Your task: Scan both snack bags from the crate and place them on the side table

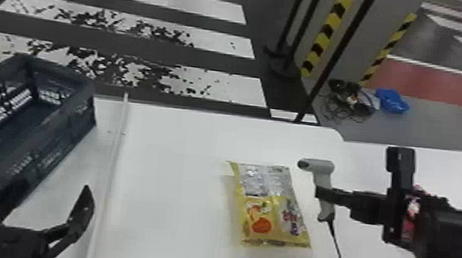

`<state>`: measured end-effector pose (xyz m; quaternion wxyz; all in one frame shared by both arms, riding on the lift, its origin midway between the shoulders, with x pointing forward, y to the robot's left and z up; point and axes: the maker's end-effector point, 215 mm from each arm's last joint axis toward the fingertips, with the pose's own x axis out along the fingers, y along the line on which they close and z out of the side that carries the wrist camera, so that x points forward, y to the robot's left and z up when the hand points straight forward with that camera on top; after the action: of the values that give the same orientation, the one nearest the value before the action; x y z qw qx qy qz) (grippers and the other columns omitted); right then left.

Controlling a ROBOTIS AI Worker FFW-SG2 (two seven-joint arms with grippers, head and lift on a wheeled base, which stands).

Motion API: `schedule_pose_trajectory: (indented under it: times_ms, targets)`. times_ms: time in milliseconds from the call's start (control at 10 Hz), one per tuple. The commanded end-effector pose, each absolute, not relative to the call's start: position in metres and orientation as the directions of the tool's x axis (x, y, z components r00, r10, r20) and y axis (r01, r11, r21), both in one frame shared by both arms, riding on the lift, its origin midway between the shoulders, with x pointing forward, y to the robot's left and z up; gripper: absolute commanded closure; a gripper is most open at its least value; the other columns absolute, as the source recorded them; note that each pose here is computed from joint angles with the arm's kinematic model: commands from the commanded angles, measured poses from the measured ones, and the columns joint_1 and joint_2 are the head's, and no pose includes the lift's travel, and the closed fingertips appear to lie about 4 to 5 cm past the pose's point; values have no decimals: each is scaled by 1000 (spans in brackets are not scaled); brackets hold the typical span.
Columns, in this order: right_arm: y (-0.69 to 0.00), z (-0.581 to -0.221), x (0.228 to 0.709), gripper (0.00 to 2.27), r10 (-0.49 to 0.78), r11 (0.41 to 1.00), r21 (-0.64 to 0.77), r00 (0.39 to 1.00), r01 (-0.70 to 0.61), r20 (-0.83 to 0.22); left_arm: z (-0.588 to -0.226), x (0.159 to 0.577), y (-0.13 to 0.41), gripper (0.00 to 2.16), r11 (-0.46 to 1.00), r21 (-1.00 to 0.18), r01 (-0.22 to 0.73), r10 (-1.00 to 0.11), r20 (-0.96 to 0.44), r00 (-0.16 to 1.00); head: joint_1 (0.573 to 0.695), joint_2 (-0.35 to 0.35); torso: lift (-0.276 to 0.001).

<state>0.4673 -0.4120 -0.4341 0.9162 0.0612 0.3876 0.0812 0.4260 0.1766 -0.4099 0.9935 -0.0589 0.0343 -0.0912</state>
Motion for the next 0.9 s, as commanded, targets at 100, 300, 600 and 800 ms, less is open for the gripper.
schedule_pose_trajectory:
  times_ms: [100, 300, 600, 800]
  targets:
    - [-461, -446, 452, 2250, 119, 991, 125, 691, -41, -713, -411, 426, 177, 33, 976, -123, 177, -185, -59, 981, 695, -303, -95]
    - [-497, -462, 438, 2250, 59, 996, 84, 683, 4, -728, -411, 426, 176, 33, 976, -124, 178, -187, -60, 981, 695, -345, -95]
    - [-516, -483, 428, 2246, 31, 998, 59, 666, 19, -746, -411, 425, 174, 33, 975, -127, 180, -189, -60, 980, 695, -350, -95]
    - [-515, -494, 427, 2250, 37, 998, 65, 656, 18, -754, -410, 425, 174, 33, 975, -127, 180, -189, -59, 980, 695, -350, -95]
